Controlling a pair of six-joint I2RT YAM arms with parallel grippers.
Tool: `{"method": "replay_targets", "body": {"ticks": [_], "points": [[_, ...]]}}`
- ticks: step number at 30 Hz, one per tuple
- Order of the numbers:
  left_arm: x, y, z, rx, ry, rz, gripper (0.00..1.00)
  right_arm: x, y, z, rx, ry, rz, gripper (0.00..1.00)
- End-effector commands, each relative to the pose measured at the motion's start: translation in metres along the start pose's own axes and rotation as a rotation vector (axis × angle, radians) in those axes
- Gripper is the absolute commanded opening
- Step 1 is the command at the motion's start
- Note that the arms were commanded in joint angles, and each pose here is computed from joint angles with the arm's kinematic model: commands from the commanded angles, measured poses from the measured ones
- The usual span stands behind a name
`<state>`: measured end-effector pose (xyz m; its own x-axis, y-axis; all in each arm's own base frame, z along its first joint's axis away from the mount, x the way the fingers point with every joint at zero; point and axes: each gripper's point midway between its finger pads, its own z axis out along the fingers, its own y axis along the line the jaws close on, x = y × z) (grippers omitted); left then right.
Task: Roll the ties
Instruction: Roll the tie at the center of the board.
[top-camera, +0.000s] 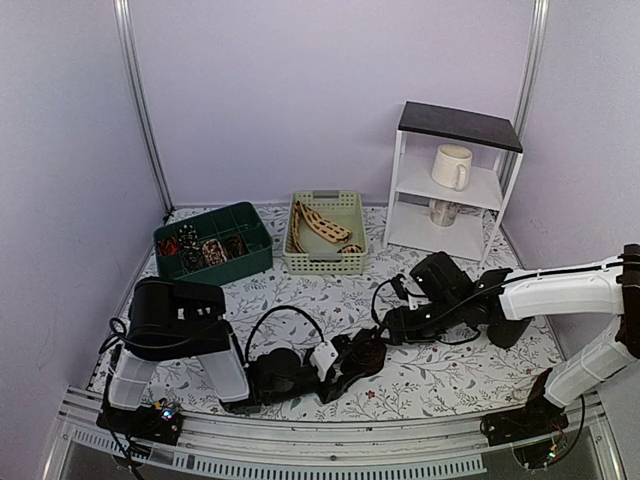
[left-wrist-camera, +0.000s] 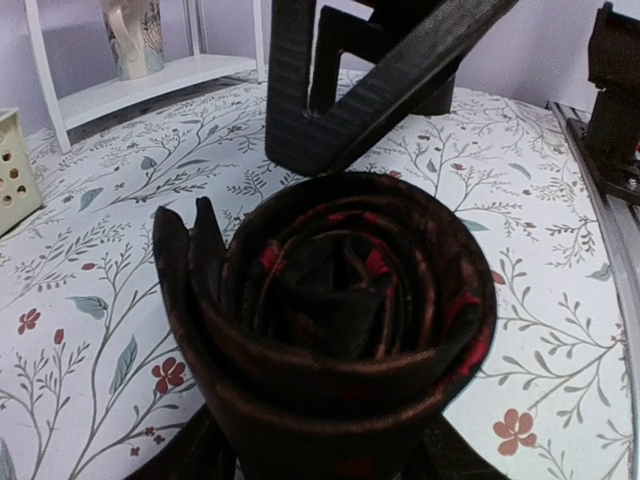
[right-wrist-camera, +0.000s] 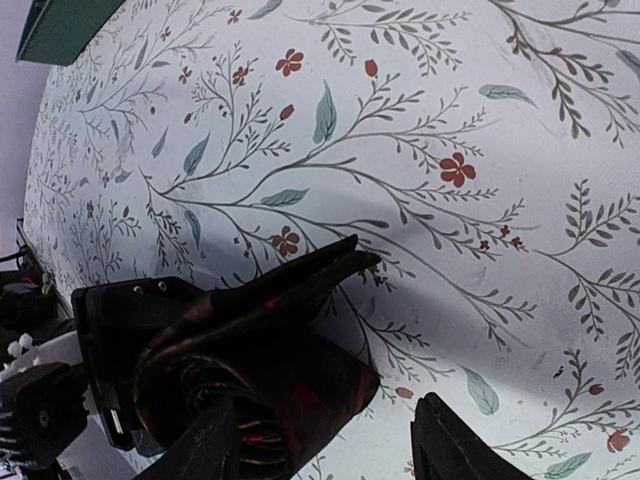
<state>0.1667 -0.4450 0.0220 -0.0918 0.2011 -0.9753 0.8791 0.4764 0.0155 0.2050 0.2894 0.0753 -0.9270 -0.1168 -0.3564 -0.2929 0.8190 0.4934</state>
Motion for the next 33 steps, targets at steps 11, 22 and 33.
{"method": "replay_targets", "body": {"ticks": [11, 22, 33], "points": [[0.035, -0.012, -0.004, 0.047, 0.238, 0.088, 0.71, 0.01, -0.005, 0.022, -0.035, 0.015, -0.043, 0.47], [0.02, -0.019, -0.007, 0.093, 0.267, 0.092, 0.77, 0.01, -0.003, 0.025, -0.06, -0.004, -0.047, 0.46], [0.008, -0.009, -0.001, 0.056, 0.293, 0.04, 0.79, 0.005, -0.002, 0.023, -0.046, -0.013, -0.073, 0.46]]}}
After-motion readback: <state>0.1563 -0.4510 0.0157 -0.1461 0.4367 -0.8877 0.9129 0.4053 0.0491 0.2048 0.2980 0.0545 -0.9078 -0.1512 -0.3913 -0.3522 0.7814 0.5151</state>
